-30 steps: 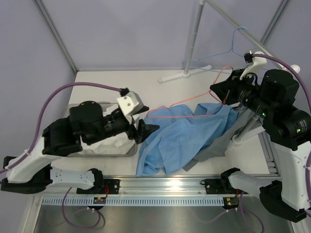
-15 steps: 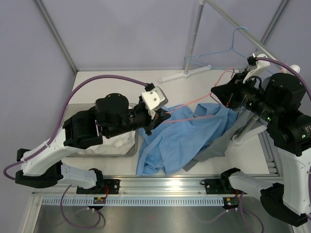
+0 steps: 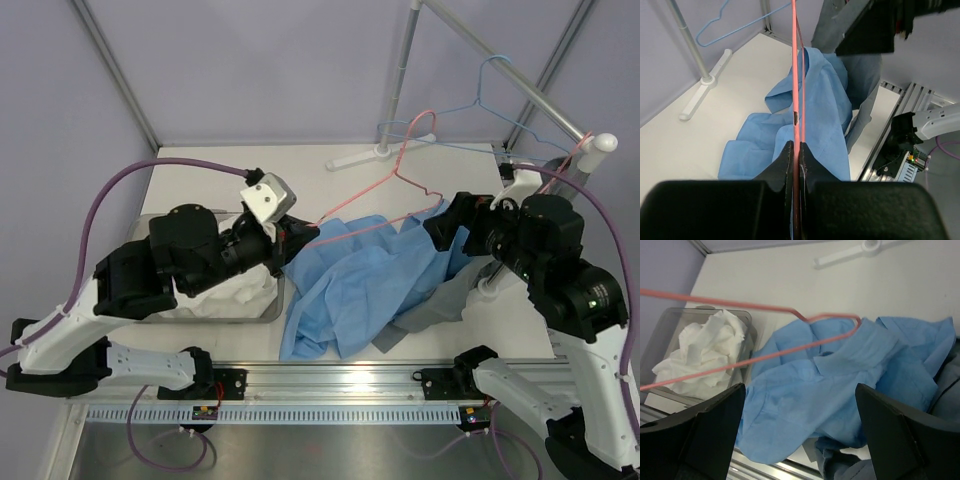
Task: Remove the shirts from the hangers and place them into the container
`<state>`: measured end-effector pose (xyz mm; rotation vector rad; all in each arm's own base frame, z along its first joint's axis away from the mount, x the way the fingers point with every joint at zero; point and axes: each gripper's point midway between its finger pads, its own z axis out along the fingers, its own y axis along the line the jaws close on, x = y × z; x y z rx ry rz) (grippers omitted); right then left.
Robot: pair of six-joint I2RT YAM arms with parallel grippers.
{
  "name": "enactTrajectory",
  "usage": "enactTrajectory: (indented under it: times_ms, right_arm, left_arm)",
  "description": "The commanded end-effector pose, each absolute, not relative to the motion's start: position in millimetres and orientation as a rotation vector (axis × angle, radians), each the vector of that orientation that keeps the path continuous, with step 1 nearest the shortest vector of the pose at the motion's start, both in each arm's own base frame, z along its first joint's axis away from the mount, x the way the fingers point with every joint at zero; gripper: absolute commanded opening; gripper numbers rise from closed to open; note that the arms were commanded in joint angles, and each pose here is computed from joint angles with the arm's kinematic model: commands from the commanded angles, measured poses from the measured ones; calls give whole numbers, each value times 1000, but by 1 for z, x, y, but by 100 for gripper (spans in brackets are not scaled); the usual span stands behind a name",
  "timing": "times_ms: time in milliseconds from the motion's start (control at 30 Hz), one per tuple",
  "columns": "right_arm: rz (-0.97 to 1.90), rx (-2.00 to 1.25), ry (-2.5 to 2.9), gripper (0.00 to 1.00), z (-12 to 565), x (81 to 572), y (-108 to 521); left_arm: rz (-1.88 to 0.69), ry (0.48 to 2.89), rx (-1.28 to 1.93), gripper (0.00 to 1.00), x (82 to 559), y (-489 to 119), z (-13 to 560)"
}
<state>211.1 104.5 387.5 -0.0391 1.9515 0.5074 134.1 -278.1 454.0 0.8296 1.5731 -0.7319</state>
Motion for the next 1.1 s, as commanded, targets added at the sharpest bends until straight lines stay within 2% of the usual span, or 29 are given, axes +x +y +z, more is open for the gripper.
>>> enactTrajectory:
  times_ms: [0,233,367,533,567,633,667,733,900,1067]
  right_arm:
    - [456,56,1996,99,352,226,99]
    - [431,27,2079,94,310,241,111]
    - [510,-89,2152,93,286,237,149]
    - [420,-199,2222,99,246,229,204]
    - [436,-231,2233,99,239,219,216]
    - [400,-232,2235,100,230,216,221]
    - [398,-262,2248,99,222,207,225]
    - [409,-275,2244,99,217,203,227]
    - [448,-414,2332,99,171,185,242]
    - [372,-435,2410,99,125,189,251]
  left_arm:
    - [-767,1512,733,0,137,-271,482]
    - [-695,1510,666,0,142,-248,493]
    - [-595,1501,546,0,154,-213,504]
    - [-481,1495,541,0,170,-224,514]
    - [-474,1483,501,0,173,-218,532]
    - [-422,1542,562,0,183,-243,522]
    - [-481,1518,548,0,185,-241,544]
    - [-518,1574,592,0,194,-266,534]
    - [-721,1537,648,0,199,-294,546]
    - [-860,1458,718,0,200,-325,553]
